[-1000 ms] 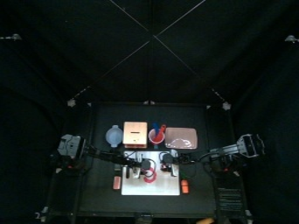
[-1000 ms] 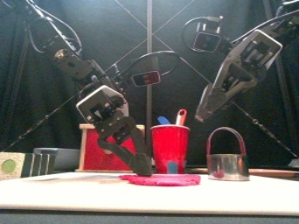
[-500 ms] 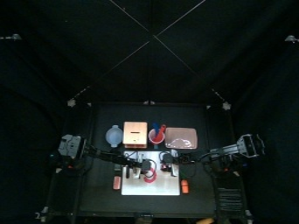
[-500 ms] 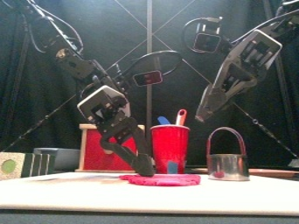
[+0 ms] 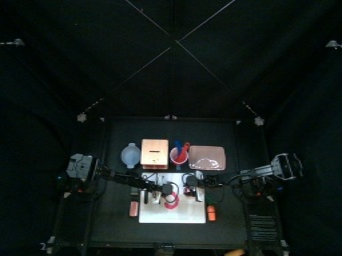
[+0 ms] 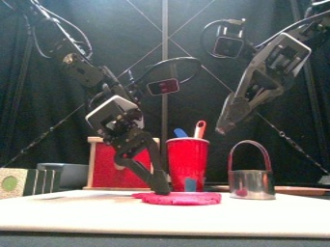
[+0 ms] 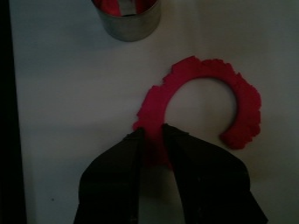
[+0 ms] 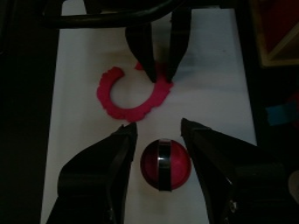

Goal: Get the cutter from the drawer then cut the dough then place the extra dough in the bowl
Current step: Place the extra dough in the bowl

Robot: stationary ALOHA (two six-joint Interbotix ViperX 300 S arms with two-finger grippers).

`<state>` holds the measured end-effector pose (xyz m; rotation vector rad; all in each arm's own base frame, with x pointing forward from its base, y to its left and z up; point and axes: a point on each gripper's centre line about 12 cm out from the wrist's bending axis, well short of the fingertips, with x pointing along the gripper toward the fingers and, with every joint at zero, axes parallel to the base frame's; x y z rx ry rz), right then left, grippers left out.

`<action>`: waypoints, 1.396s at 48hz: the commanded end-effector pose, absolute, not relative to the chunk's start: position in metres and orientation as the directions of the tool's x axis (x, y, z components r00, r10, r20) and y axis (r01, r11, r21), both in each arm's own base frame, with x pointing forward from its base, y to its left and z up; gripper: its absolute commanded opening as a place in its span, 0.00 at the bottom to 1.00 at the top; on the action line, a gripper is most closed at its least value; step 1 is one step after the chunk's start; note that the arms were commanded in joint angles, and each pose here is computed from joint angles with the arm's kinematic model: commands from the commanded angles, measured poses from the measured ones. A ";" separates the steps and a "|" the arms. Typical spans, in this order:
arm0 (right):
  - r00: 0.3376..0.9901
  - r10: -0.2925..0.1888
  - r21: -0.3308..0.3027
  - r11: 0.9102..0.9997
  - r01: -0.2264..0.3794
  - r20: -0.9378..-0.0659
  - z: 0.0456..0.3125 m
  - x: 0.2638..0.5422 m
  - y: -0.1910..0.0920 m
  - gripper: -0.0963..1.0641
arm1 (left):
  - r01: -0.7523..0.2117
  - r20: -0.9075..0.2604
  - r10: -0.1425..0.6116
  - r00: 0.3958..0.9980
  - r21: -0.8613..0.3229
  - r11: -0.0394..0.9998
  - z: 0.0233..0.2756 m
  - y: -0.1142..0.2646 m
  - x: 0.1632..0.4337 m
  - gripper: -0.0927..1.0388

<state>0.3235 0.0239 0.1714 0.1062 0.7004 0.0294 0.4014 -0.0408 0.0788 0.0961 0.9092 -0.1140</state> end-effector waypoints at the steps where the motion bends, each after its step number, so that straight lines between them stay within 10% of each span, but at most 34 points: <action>1: 0.793 0.061 0.112 0.994 0.010 -0.606 0.185 0.325 0.023 0.79 | 0.135 -0.788 -0.057 0.613 0.034 0.990 0.082 -0.040 0.403 0.63; 13: 0.792 0.060 0.112 0.994 0.010 -0.607 0.184 0.324 0.023 0.79 | 0.134 -0.773 -0.061 0.632 0.031 0.991 0.091 -0.042 0.406 0.63; 67: 0.768 0.065 0.115 0.993 0.011 -0.638 0.176 0.326 0.024 0.79 | -0.027 -0.347 0.094 0.933 0.192 0.981 0.304 0.026 0.316 0.63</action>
